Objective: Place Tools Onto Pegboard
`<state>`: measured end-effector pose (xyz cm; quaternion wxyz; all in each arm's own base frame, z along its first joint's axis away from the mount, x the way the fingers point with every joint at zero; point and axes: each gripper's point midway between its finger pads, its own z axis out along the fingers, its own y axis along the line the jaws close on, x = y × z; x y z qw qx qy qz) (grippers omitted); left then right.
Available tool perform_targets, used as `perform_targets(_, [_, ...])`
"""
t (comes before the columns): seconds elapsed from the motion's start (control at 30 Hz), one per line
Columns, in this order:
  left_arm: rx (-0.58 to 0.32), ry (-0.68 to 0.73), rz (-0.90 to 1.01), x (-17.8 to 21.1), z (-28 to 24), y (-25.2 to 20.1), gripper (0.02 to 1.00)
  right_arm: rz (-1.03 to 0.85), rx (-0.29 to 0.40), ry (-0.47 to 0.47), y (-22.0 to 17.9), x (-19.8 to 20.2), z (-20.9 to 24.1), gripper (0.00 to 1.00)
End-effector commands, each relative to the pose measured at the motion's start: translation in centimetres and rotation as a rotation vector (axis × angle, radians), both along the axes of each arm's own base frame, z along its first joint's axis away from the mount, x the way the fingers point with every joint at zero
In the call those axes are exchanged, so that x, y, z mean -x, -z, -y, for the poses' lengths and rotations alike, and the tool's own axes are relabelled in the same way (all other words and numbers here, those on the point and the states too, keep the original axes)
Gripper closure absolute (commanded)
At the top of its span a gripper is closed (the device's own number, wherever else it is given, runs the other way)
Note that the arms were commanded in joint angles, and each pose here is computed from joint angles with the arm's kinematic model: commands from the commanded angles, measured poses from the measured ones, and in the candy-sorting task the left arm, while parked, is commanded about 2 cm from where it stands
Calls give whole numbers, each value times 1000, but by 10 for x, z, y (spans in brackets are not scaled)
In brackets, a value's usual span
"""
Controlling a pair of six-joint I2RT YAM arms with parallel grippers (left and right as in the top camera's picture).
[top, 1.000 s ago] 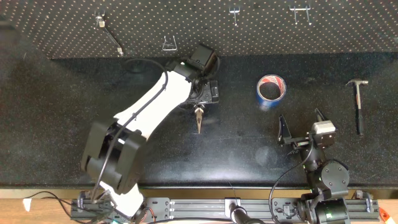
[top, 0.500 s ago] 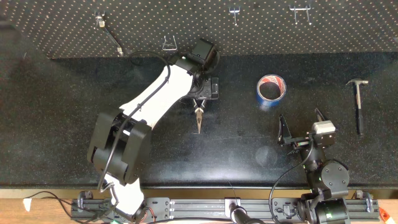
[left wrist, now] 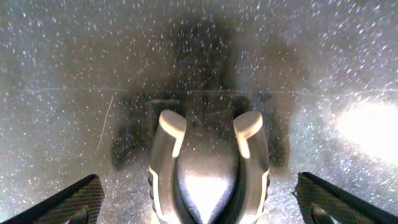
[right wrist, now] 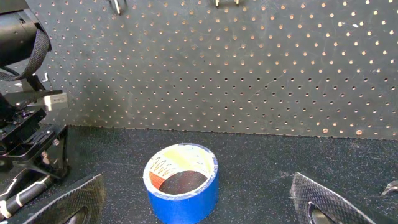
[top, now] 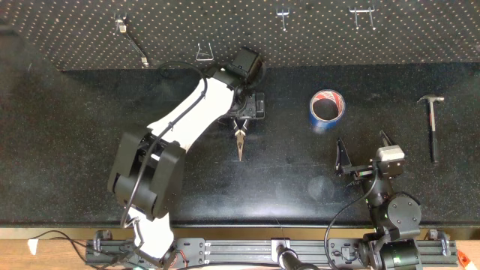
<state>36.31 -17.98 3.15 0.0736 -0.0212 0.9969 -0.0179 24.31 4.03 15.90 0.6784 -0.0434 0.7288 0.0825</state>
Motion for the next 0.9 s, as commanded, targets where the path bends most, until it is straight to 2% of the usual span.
perform_targets(0.03, [15,7,-4,-6,1,3,23,-2,-7,-4,1,1,-1,25])
perform_targets(0.63, [37,12,-31,-2,6,10,23,-2,-7,-4,1,1,-1,25])
perform_targets(0.9, [5,8,-19,-4,0,10,23,-2,-7,-4,1,1,-1,25])
